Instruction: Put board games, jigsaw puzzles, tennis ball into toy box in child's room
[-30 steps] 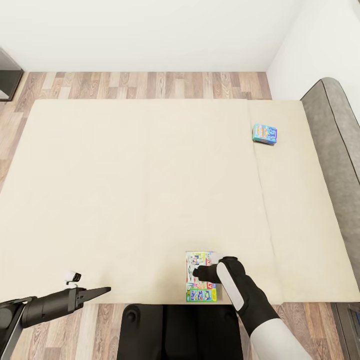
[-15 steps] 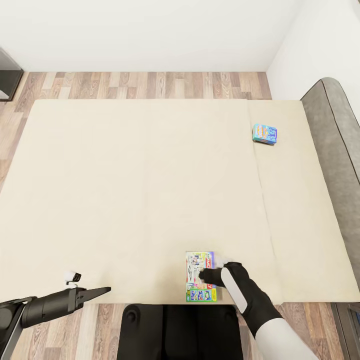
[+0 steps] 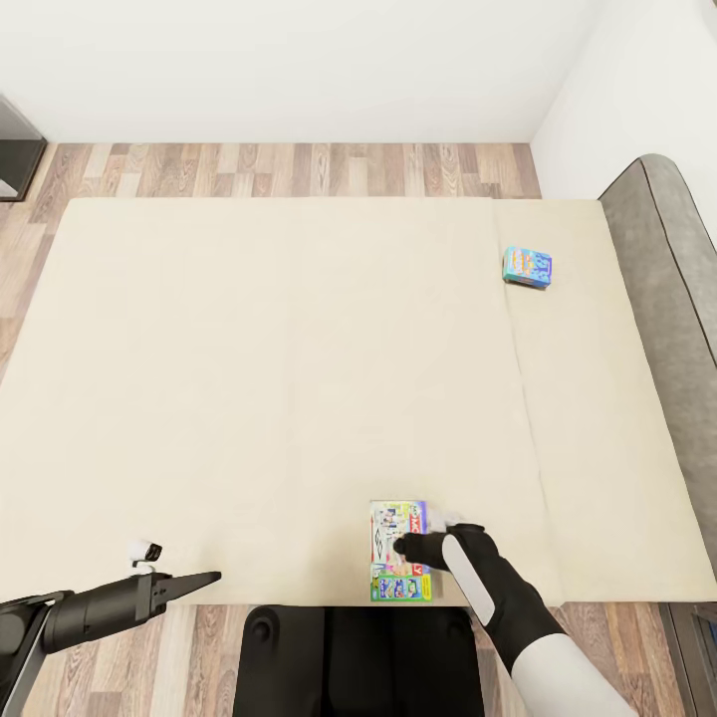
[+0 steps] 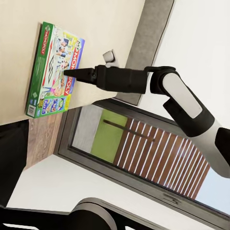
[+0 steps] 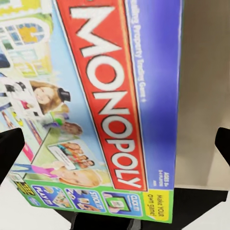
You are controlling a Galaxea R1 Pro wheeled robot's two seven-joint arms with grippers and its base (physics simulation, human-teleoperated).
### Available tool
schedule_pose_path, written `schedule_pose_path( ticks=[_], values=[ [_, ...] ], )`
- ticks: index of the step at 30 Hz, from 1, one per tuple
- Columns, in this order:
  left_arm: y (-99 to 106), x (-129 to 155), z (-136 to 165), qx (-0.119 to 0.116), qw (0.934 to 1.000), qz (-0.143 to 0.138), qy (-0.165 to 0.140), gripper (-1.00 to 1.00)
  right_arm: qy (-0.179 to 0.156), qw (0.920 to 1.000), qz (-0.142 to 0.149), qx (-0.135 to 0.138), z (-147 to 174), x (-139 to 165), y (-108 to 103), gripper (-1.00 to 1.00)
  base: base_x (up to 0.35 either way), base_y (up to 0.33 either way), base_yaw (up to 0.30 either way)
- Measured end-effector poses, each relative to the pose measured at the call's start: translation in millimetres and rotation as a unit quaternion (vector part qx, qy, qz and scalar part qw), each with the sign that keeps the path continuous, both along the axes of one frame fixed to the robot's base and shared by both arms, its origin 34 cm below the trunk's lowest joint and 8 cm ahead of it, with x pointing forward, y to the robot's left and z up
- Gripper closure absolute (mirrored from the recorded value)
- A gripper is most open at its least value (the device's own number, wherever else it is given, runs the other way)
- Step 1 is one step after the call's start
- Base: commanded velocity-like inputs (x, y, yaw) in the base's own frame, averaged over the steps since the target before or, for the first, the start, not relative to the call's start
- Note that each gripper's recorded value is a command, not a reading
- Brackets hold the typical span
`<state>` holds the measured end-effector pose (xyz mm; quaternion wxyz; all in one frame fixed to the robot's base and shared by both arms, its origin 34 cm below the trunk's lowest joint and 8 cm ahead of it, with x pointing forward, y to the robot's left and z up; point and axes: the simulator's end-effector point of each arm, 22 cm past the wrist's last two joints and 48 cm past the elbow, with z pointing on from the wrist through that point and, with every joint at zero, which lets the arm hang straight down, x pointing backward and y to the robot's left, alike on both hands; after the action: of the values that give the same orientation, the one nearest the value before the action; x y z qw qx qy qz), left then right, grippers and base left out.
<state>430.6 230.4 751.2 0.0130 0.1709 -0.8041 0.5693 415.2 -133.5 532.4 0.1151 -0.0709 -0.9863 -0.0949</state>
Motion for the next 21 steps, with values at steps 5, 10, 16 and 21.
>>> schedule_pose_path(
  ticks=[5,10,16,21],
  values=[
    [0,0,0,0.0,1.0,0.0,0.0,-1.0,-0.003,1.0,-0.002,0.006,0,2,3,-1.0,0.0,0.0,0.0],
    [0,0,0,-0.001,1.0,0.0,0.0,-1.0,-0.005,0.9999,-0.004,0.014,1,3,7,-1.0,0.0,0.0,0.0],
    [0,0,0,-0.001,1.0,0.0,0.0,-1.0,-0.006,0.9998,-0.002,0.019,2,3,12,-1.0,0.0,0.0,0.0],
    [0,0,0,-0.001,1.0,0.0,0.0,-1.0,-0.009,0.9995,0.014,0.026,4,2,22,-1.0,0.0,0.0,0.0]
  ],
)
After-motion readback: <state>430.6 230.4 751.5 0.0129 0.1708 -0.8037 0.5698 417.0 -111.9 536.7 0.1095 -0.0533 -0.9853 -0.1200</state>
